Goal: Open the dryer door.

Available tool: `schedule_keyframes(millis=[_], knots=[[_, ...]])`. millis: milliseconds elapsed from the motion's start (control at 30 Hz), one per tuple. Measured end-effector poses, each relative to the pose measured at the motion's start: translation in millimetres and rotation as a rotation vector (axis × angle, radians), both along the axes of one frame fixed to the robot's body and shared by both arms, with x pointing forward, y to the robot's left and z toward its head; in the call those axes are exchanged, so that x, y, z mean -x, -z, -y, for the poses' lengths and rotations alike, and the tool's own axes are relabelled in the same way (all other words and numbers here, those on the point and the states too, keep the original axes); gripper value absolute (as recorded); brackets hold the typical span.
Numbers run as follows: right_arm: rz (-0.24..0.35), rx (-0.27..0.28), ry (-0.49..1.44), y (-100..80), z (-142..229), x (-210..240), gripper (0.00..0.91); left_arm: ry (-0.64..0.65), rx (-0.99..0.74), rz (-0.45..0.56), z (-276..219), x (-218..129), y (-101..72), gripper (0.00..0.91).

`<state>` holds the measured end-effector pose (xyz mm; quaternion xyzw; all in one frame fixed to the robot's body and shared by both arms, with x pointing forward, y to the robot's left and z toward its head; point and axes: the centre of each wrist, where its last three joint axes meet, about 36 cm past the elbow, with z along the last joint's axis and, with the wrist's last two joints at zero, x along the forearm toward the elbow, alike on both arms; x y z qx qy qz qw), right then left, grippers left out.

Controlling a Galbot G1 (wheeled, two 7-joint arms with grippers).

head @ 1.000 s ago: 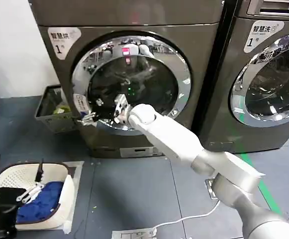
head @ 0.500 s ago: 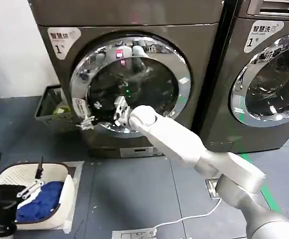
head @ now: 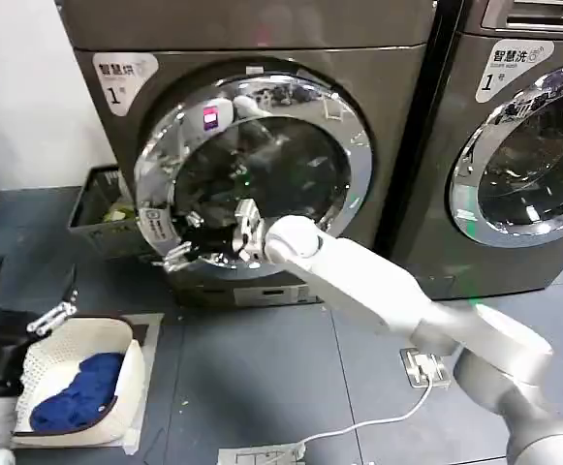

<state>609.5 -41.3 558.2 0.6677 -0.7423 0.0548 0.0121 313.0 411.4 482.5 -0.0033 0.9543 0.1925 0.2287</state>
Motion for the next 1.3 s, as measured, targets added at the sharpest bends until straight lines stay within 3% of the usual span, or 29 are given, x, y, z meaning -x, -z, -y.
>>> schedule_keyframes(millis=[967,1300], knots=[[0.023,0.062,-0.204,-10.8,84,44,0.907,0.159,-0.108,-0.125,-10,-116,-8.1,0.907],[0.058,0.048,-0.255,-13.4,123,60,0.907,0.227,-0.150,-0.157,5,-154,-7.6,0.907]])
